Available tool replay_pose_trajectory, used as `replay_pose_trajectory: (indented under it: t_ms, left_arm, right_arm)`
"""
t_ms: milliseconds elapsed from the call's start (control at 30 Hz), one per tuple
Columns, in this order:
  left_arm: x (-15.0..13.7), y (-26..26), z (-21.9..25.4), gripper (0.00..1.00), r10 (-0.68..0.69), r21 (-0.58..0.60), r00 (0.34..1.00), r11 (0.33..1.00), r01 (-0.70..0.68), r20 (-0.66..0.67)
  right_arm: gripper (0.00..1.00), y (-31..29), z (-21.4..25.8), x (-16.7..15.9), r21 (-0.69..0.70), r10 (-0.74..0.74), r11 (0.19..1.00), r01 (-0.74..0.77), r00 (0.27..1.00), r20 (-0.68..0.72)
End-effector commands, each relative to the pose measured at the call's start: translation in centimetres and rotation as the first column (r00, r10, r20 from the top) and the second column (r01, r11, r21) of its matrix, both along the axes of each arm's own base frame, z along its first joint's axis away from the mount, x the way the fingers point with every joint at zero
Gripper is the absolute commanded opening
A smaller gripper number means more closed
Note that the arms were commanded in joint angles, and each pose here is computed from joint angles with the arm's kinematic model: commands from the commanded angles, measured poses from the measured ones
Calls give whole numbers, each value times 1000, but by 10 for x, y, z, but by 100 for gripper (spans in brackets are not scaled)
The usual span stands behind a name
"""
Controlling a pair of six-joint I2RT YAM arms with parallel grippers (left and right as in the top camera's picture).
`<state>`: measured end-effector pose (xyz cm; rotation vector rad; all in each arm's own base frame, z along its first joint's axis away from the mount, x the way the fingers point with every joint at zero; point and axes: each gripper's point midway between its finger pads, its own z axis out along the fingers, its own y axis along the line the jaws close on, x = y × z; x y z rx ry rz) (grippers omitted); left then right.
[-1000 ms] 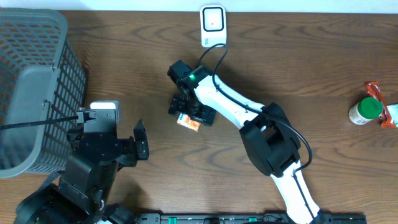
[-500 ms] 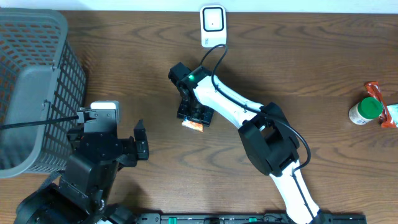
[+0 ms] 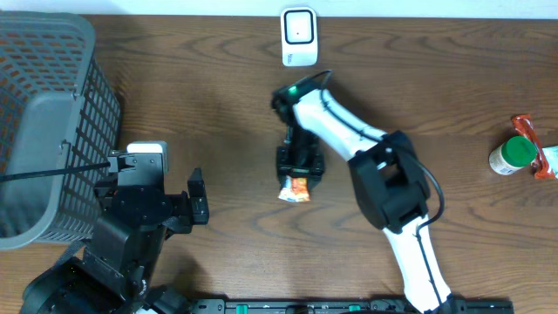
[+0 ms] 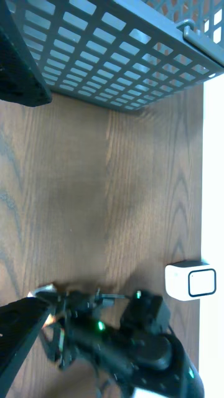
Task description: Scan the item barcode
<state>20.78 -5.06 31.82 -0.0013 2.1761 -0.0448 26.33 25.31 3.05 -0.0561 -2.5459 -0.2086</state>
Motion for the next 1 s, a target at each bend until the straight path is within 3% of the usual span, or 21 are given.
replay_pose_trajectory:
  t_ms: [0, 400, 500, 600, 733, 967]
  left_arm:
    - [0, 3, 1, 98, 15, 3, 1000, 1000, -15, 5]
    - [0, 3, 1, 98, 15, 3, 1000, 1000, -15, 5]
    - [0, 3, 1, 98, 15, 3, 1000, 1000, -15, 5]
    - [0, 3, 1, 98, 15, 3, 1000, 1000, -15, 5]
    - [0, 3, 1, 98, 15, 3, 1000, 1000, -15, 5]
    - [0, 3, 1, 98, 15, 3, 1000, 1000, -15, 5]
  right_arm:
    - [49, -3, 17, 2, 187, 71, 981, -61, 997, -43]
    - [48, -29, 29, -1, 211, 89, 975, -65, 990, -107]
    - [35, -29, 29, -1, 213, 97, 974, -74, 990, -103]
    - [16, -25, 30, 0, 214, 100, 974, -80, 991, -86]
    - [14, -22, 50, 11, 222, 123, 967, -121, 992, 6]
    - [20, -24, 121, 29, 234, 102, 958, -164, 961, 257]
